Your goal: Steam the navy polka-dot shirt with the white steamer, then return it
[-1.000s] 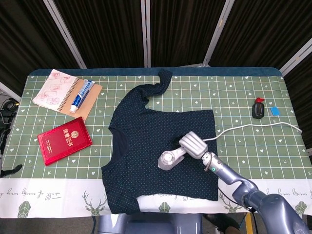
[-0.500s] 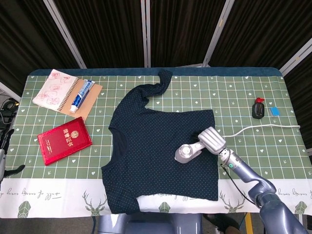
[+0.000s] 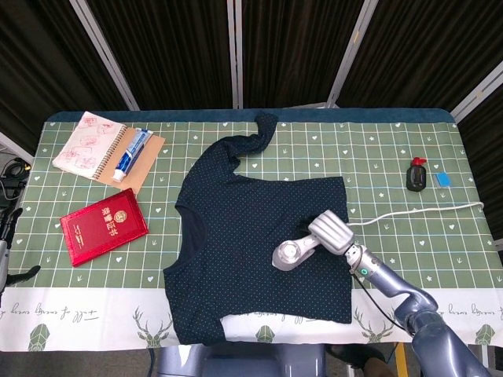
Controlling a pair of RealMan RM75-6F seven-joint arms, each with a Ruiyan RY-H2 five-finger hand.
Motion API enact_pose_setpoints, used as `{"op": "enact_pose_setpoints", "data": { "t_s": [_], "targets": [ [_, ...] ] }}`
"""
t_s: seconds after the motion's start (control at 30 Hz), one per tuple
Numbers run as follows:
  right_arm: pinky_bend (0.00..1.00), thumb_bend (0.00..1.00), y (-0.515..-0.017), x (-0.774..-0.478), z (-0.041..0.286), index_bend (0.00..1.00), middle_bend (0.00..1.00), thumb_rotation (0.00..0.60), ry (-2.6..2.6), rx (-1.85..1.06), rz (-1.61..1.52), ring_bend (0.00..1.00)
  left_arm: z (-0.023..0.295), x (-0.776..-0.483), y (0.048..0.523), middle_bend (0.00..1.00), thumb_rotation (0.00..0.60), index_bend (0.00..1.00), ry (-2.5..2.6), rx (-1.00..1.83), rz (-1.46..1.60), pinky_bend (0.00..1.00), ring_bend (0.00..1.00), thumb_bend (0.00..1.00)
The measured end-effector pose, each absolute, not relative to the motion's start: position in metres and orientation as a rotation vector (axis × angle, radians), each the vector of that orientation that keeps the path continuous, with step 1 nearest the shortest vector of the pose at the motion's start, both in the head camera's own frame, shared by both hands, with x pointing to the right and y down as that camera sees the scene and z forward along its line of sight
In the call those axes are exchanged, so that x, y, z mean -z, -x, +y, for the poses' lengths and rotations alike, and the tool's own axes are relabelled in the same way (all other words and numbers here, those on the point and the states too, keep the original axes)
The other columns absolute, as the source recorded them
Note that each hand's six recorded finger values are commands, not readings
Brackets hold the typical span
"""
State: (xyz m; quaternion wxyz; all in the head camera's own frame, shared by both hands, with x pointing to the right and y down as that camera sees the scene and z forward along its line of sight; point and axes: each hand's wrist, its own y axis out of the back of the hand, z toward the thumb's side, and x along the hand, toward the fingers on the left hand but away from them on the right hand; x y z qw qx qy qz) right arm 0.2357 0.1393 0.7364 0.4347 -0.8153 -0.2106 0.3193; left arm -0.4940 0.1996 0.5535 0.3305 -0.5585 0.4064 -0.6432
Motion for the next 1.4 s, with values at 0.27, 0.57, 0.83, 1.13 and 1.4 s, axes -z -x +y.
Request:
{"op": "enact_pose_setpoints", "data": {
  "t_s": [0.27,0.57,0.83,1.13,1.4],
  "targets": [
    [0.94,0.79,-0.196,-0.732,0.170,0.80,0.64,0.600,2.059,-0.661,-0.437,0.64,0.199,-0.552,0.495,0.00,0.600,0.00,1.458,1.681,1.066,0.00,0.00,0.00],
    [0.94,0.79,-0.165,-0.716,0.201,0.80,0.64,0.600,2.092,-0.515,-0.354,0.64,0.199,-0.552,0.496,0.00,0.600,0.00,1.457,1.682,1.067,0.00,0.00,0.00],
    [0.94,0.79,-0.182,-0.718,0.193,0.80,0.64,0.600,2.046,-0.564,-0.352,0.64,0.200,-0.551,0.496,0.00,0.600,0.00,1.456,1.679,1.069,0.00,0.00,0.00],
    [0.94,0.79,-0.233,-0.727,0.167,0.80,0.64,0.600,1.985,-0.705,-0.395,0.64,0.200,-0.552,0.493,0.00,0.600,0.00,1.461,1.673,1.060,0.00,0.00,0.00],
    [0.95,0.79,-0.286,-0.727,0.148,0.80,0.64,0.600,1.948,-0.852,-0.471,0.64,0.200,-0.551,0.492,0.00,0.600,0.00,1.464,1.671,1.061,0.00,0.00,0.00]
  ]
}}
